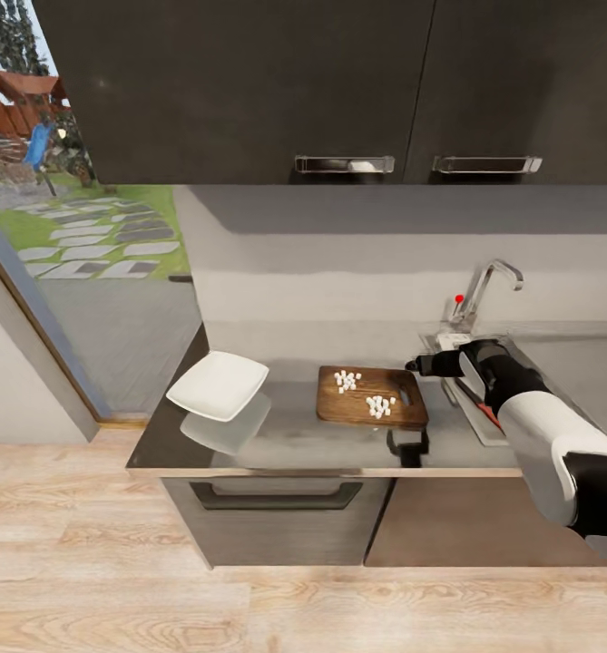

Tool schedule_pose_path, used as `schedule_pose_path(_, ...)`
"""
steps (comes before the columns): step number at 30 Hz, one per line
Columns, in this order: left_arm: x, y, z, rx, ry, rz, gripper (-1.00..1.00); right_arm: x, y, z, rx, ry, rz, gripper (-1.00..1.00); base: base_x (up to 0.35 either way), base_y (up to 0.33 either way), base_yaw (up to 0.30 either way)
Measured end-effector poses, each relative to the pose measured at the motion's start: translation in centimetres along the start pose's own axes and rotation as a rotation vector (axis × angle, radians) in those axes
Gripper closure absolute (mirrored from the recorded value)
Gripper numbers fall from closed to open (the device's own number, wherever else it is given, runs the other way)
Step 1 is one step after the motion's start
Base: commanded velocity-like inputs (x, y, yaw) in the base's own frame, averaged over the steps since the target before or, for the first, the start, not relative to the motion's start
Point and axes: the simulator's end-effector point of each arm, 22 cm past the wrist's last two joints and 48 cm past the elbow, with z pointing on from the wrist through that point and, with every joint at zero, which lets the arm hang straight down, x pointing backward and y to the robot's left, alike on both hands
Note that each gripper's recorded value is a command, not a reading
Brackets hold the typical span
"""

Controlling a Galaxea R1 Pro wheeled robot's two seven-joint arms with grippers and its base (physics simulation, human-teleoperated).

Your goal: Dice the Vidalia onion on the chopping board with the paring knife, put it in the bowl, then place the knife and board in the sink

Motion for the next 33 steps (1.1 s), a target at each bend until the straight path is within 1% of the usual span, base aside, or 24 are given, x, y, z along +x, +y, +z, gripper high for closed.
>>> schedule_pose_path(4,0.0,0.0,0.0,0.000,0.000,0.000,-1.00,0.9,-0.1,0.3,0.001,0.018,0.002,-1.00,0.001,0.000,0.000)
schedule_pose_path(8,0.0,0.0,0.0,0.000,0.000,0.000,-1.00,1.1,-0.4,0.3,0.009,0.023,0.002,-1.00,0.000,0.000,0.000)
schedule_pose_path(12,0.0,0.0,0.0,0.000,0.000,0.000,-1.00,1.1,-1.2,0.2,0.019,0.024,0.005,-1.00,0.000,0.000,0.000)
schedule_pose_path(14,0.0,0.0,0.0,0.000,0.001,0.000,-1.00,1.2,-2.0,0.0,0.030,0.023,0.008,-1.00,0.000,0.000,0.000)
schedule_pose_path(18,0.0,0.0,0.0,0.000,0.001,0.000,-1.00,1.2,-2.7,-0.1,0.038,0.023,0.011,-1.00,0.000,0.000,0.000)
schedule_pose_path(33,0.2,0.0,0.0,0.000,0.005,0.001,-1.00,1.4,-2.8,0.0,0.041,0.027,0.010,-1.00,0.000,0.000,0.000)
